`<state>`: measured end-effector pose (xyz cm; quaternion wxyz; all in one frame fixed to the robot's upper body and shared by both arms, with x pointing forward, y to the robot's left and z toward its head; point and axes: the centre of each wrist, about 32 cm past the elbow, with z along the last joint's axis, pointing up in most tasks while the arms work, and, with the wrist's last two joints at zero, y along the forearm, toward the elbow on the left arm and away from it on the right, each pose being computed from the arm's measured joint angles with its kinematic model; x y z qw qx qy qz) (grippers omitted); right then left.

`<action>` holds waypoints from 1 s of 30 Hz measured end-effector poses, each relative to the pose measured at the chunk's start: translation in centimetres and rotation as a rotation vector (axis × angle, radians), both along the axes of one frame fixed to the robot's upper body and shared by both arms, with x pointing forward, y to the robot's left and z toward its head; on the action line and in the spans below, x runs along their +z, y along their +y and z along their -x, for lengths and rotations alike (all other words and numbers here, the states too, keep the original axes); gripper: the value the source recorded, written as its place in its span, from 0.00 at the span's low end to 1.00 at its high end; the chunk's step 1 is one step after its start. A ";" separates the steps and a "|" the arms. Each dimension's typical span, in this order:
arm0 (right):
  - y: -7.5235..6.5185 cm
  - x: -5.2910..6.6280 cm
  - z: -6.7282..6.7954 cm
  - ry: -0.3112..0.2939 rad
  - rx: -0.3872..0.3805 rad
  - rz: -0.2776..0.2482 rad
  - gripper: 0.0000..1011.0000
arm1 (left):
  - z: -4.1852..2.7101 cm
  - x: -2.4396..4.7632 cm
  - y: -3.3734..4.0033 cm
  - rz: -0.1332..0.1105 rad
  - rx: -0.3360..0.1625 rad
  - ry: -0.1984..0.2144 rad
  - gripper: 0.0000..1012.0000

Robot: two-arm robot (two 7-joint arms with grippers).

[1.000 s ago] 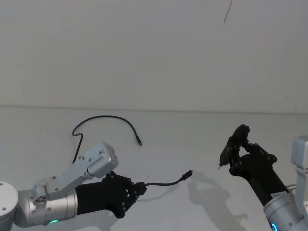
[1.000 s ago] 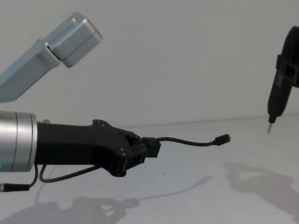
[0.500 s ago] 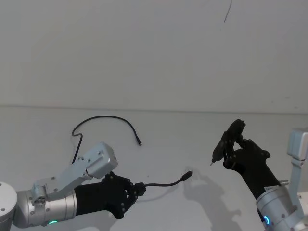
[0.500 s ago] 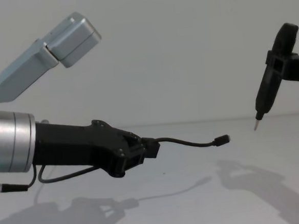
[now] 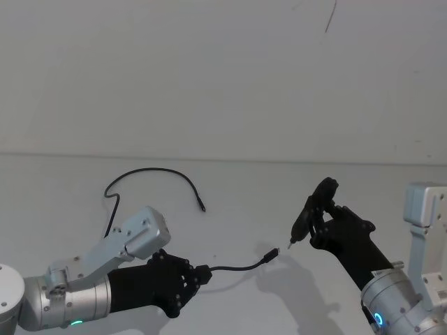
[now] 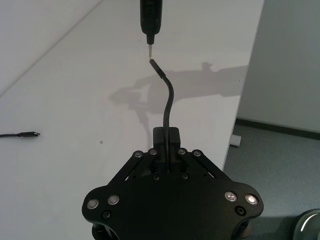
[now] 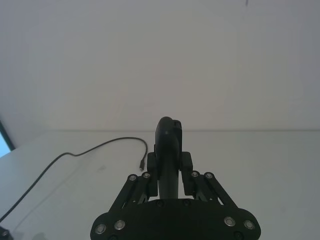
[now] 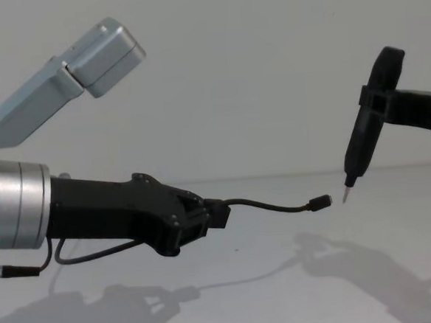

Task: Pick up the data cable with the one hand.

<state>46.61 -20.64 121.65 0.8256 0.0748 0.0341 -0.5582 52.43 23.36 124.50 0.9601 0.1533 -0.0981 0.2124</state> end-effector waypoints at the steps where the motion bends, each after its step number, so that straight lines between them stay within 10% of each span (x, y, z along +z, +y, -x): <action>1: 0.0 0.0 0.0 0.004 0.009 -0.002 0.27 | 0.00 0.00 0.00 0.000 0.000 0.000 0.04; 30: -0.4 0.6 -0.1 0.018 0.081 -0.007 0.27 | 0.01 0.00 0.02 -0.001 0.000 0.000 0.04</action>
